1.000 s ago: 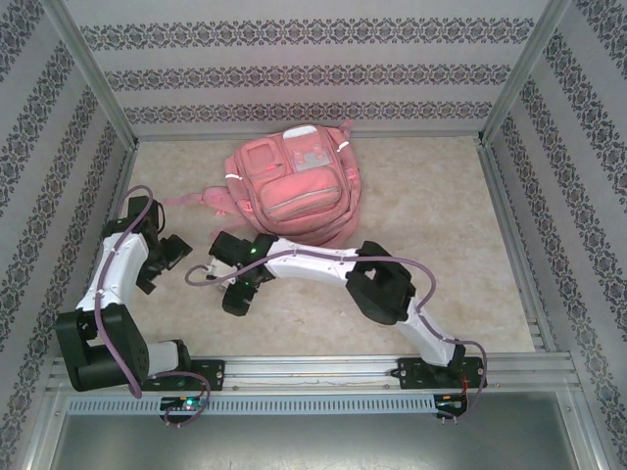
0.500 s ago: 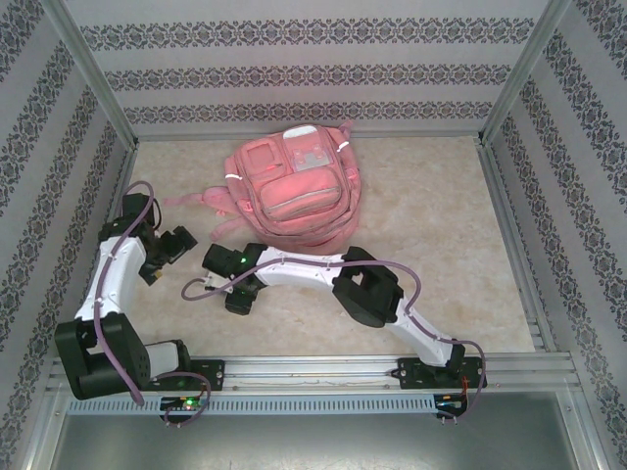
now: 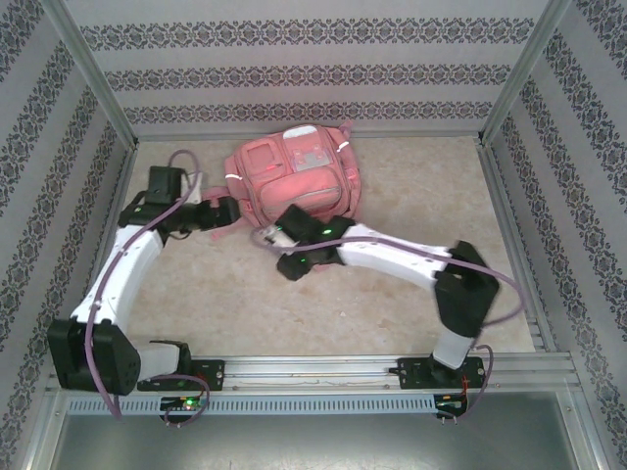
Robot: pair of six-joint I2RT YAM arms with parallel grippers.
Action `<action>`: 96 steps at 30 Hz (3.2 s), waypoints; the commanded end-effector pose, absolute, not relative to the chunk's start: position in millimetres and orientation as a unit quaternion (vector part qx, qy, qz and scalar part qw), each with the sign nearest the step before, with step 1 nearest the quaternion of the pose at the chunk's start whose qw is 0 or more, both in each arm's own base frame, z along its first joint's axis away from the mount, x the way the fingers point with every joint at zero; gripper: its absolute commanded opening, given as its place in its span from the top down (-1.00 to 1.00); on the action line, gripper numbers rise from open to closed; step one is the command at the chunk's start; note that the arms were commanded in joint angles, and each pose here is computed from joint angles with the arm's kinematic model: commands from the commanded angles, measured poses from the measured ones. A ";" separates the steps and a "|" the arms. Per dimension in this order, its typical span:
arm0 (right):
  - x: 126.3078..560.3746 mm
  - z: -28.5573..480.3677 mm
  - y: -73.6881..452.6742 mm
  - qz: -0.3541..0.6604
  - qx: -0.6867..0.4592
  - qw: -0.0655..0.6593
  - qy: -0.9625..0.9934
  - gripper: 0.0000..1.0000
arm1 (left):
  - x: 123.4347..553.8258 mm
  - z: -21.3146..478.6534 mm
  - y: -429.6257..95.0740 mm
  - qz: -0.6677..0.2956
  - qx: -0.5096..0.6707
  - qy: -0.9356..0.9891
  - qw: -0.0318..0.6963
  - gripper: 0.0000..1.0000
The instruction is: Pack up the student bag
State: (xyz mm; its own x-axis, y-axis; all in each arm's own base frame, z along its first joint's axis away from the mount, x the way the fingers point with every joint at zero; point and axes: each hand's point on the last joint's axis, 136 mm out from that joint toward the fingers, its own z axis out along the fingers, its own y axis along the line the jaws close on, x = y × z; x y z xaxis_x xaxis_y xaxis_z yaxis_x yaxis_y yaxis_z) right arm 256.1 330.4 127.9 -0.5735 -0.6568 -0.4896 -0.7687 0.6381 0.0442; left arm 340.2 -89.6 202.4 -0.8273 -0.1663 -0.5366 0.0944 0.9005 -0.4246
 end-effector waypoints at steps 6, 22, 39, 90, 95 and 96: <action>287.1 142.4 175.6 0.116 -0.173 0.246 0.946 0.08 | 353.8 179.7 -213.9 -0.162 0.378 0.857 0.311 -0.99; 292.8 147.6 121.8 0.185 -0.027 0.257 0.948 0.05 | 453.0 119.7 -214.5 0.078 0.355 0.889 0.279 -0.66; 310.5 169.2 202.8 0.396 0.072 0.202 0.893 0.08 | 434.1 168.5 -281.6 -0.039 0.379 0.887 0.259 1.00; 324.6 141.8 151.1 0.304 0.057 0.215 0.926 -0.32 | 442.3 152.2 -219.6 -0.016 0.393 0.878 0.274 -0.95; 360.5 121.7 161.4 0.314 0.074 0.208 0.923 -0.15 | 482.9 101.6 -220.0 0.009 0.369 0.891 0.263 -0.87; 366.5 117.3 162.4 0.313 0.075 0.206 0.924 -0.10 | 484.7 96.9 -224.9 0.000 0.370 0.893 0.256 -0.86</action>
State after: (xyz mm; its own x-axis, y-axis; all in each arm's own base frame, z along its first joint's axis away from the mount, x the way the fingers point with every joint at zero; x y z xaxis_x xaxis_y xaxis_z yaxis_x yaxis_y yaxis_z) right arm 343.4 154.5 113.7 -0.9144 0.2675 -0.3038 0.0421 0.8094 0.5858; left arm 469.5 -208.3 99.7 -0.6181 0.6584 -0.4295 0.6554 0.7333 0.1809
